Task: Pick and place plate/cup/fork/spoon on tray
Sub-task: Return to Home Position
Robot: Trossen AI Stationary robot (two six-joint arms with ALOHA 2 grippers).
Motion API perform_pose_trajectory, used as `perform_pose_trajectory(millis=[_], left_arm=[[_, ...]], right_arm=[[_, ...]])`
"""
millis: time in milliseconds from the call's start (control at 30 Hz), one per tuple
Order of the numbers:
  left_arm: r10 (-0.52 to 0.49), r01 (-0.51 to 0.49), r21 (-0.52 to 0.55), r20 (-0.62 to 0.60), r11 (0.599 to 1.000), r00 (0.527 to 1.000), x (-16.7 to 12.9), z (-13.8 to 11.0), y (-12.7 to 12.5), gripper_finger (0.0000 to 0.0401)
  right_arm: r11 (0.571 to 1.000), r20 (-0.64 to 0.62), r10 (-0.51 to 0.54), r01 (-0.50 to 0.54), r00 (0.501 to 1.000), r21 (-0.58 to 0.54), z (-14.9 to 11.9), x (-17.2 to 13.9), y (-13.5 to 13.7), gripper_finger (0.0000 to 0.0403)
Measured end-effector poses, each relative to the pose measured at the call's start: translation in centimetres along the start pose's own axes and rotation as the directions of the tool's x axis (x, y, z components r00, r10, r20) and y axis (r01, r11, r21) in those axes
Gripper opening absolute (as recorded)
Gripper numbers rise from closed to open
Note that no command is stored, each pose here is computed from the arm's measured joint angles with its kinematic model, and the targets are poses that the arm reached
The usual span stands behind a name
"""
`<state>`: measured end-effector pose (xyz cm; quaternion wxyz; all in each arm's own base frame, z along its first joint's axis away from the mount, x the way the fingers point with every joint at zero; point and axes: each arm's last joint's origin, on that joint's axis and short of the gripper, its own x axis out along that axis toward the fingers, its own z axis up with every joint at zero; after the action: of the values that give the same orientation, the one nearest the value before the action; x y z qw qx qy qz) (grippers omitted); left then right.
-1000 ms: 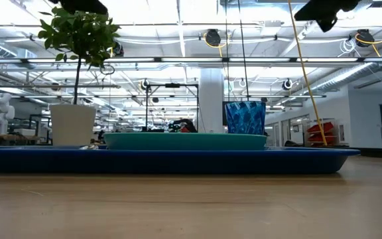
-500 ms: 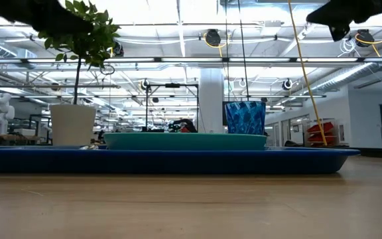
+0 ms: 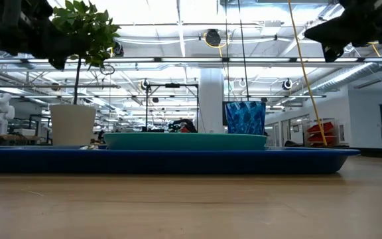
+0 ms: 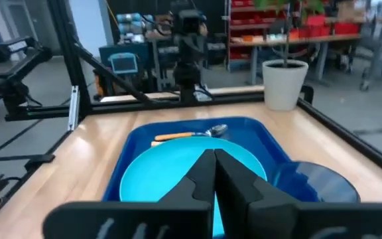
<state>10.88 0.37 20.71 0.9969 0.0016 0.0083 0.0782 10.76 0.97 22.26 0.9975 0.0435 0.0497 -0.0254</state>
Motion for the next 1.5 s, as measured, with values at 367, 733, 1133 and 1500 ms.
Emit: perform_pose_trajectory(millis=[367, 733, 1133, 1500], left_arm=[[-0.022, 0.02, -0.05, -0.025, 0.999, 0.999, 0.4, -2.2, 1.1, 0.0001], [0.05, -0.061, -0.118, -0.091, 0.991, 0.995, 0.5, -4.4, 1.4, 0.0001], [0.053, -0.073, -0.113, -0.169, 0.991, 0.984, 0.1, -5.2, 1.1, 0.0001], [0.058, -0.081, -0.1, -0.214, 0.992, 0.975, -1.1, -4.3, 1.1, 0.0001]], right_arm=[[0.999, 0.065, -0.013, 0.016, 0.998, -0.045, -3.4, 0.1, -0.6, 0.0], [0.999, 0.043, -0.032, 0.031, 0.999, 0.023, -5.0, -0.7, -1.0, 0.0], [0.998, -0.015, -0.059, 0.06, 0.998, 0.014, -5.6, -0.9, -1.1, 0.0], [0.998, -0.042, -0.062, 0.062, 0.997, 0.008, -5.8, -1.0, -1.2, 0.0]])
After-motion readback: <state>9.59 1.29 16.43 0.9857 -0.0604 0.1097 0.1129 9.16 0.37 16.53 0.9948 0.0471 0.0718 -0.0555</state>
